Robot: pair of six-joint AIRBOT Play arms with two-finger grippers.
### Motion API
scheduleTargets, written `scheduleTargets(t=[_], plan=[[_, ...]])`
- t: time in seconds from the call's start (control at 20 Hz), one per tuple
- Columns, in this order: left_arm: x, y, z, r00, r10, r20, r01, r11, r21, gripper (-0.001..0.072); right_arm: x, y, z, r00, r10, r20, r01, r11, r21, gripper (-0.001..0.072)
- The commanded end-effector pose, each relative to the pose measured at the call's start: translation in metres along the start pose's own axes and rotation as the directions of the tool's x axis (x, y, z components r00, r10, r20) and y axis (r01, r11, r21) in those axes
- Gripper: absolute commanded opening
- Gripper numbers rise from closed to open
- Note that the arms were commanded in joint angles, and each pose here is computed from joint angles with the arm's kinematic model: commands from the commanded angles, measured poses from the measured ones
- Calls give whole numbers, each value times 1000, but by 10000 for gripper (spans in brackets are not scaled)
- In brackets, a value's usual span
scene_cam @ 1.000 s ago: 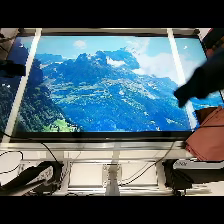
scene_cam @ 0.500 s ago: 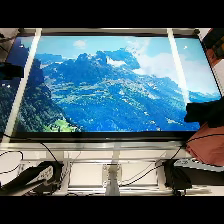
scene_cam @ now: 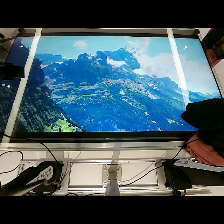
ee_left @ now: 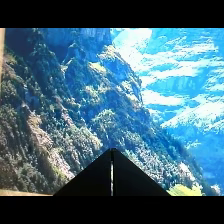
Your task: Fold the clothes and pants, and hang the long-sleeved shirts on hangers.
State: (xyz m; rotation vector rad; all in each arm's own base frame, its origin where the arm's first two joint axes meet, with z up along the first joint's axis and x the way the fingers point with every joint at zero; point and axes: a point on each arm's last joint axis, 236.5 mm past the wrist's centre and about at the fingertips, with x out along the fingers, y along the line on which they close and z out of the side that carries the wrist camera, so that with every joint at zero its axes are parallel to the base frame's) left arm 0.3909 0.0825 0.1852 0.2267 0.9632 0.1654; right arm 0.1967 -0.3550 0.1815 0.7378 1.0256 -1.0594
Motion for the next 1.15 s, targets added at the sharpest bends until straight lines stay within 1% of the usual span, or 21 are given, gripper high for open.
scheduleTargets(t=[0.0,0.05,0.1,0.15,0.2,0.25,0.3,0.35,0.45,0.5,0.6,0.65,0.7,0.75,0.8,0.85,0.9,0.95,1.1], plan=[[0,0,0,1000,0,-2,0,1000,0,26,-2,34,11,994,92,56,-84,987,-134,531],[0,0,0,1000,0,-1,0,1000,0,26,-4,54,10,987,146,61,-134,978,-160,443],[0,0,0,1000,0,-2,0,1000,0,26,-8,79,8,975,213,62,-197,961,-196,383],[0,0,0,1000,0,-1,0,1000,0,26,-14,112,1,954,297,49,-276,928,-252,337],[0,0,0,1000,0,-1,0,1000,0,26,-23,148,-12,924,382,18,-355,875,-330,245],[0,0,0,1000,0,-1,0,1000,0,26,-35,185,-33,888,458,-36,-433,808,-399,208],[0,0,0,1000,0,-1,0,1000,0,26,-46,219,-58,855,509,-99,-493,738,-461,208],[0,0,0,1000,0,-1,0,1000,0,26,-58,249,-91,832,529,-168,-529,665,-527,206],[0,0,0,1000,1,-1,-1,1000,0,26,-78,294,-158,814,507,-281,-549,517,-657,117],[0,0,0,1000,0,-1,0,1000,0,26,-89,310,-198,806,484,-340,-551,408,-728,117],[0,0,0,1000,0,-1,0,1000,0,26,-112,335,-263,792,453,-410,-517,140,-844,117],[0,0,0,1000,0,-1,0,1000,0,26,-118,341,-285,800,439,-409,-473,43,-880,116],[0,0,0,1000,0,-1,0,1000,0,26,-121,348,-295,820,436,-371,-416,9,-909,115],[0,0,0,1000,0,-1,0,1000,0,26,-121,355,-293,845,445,-297,-350,41,-936,40],[0,0,0,1000,0,-1,0,1000,0,26,-120,361,-279,867,460,-191,-290,155,-944,30],[0,0,0,1000,0,-1,0,1000,0,26,-119,363,-266,878,464,-119,-265,263,-928,31],[0,0,0,1000,0,-1,0,1000,0,26,-119,362,-265,879,463,-111,-285,323,-903,31],[0,0,0,1000,0,-1,0,1000,0,26,-119,363,-267,875,468,-126,-313,349,-883,31],[0,0,0,1000,0,-1,0,1000,0,26,-124,367,-279,856,486,-174,-365,331,-870,31]])
